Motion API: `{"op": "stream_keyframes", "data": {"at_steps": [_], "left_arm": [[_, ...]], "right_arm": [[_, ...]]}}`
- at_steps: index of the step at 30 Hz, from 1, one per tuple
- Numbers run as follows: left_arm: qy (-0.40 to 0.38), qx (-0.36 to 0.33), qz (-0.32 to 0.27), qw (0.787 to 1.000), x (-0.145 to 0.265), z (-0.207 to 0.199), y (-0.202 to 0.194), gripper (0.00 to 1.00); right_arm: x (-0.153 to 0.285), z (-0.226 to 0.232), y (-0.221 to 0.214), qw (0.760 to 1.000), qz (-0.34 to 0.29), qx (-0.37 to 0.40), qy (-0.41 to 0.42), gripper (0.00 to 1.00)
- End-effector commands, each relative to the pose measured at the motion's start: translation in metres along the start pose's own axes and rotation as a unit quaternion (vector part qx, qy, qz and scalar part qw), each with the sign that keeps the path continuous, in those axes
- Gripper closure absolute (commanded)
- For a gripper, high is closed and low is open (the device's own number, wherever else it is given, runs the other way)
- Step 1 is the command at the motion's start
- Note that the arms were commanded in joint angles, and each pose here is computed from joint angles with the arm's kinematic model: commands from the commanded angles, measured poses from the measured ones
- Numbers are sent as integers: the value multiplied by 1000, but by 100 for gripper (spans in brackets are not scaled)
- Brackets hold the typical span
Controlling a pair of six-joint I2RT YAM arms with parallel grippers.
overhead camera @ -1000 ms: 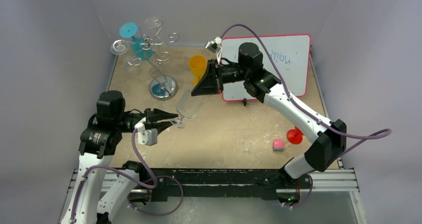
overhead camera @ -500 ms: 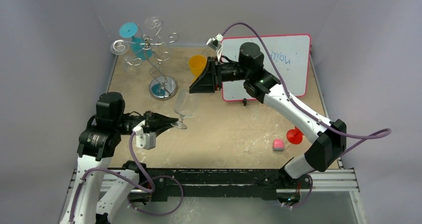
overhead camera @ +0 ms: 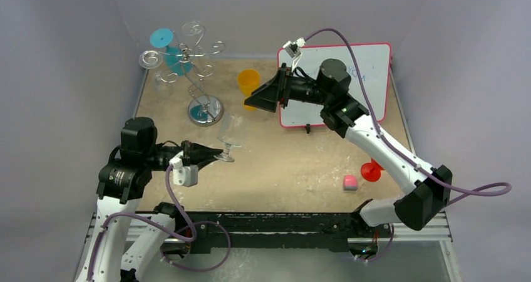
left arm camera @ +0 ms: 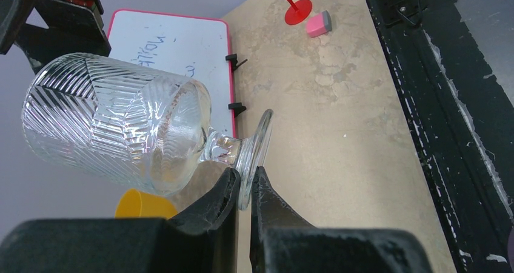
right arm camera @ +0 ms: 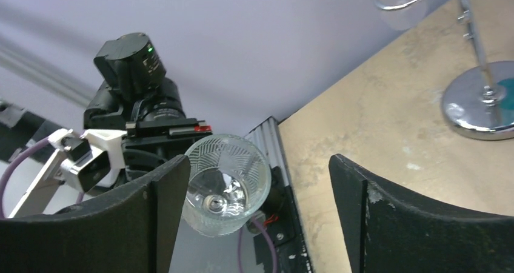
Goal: Place the wine glass upside down on the wine glass rack
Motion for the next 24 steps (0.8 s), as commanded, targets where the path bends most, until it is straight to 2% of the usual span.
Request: {"op": "stream_keyframes", "data": {"at_steps": [1,3,7,10,12,14,19,22,24], "left_arm": [[20,-53,-13,998,4,15,18,100],[31,-48,-8,998,4,19,17,100],[78,-4,1,997,7,31,16,100],[147,33,-2,989,10,48,17,100],[211,62,-19,975,15,63,20,100],[275,83,-39,957,22,77,25,100],[375,147,-92,911,39,98,45,100],[441,204,-134,864,54,107,54,100],[491,254,-169,816,66,114,57,100]], "right_arm": [[15,16,26,997,-68,36,-18,6],[18,16,28,996,-77,44,-30,0],[25,17,31,993,-92,56,-52,0],[30,18,32,991,-100,63,-62,0],[31,19,33,990,-103,67,-67,0],[32,19,33,990,-104,68,-69,0],[34,21,35,989,-108,71,-72,0],[36,20,38,987,-114,77,-81,0],[36,21,39,986,-117,80,-84,0]]}}
Point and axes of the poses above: each gripper's point midway between its finger pads, its own x axis back along the fingers, its own z axis along the line the jaws close on, y = z × x, the point moved 4 cm from there along x, back along the fingers, and after that the axes turned 1 degree about -x, right-handed, at the moved point
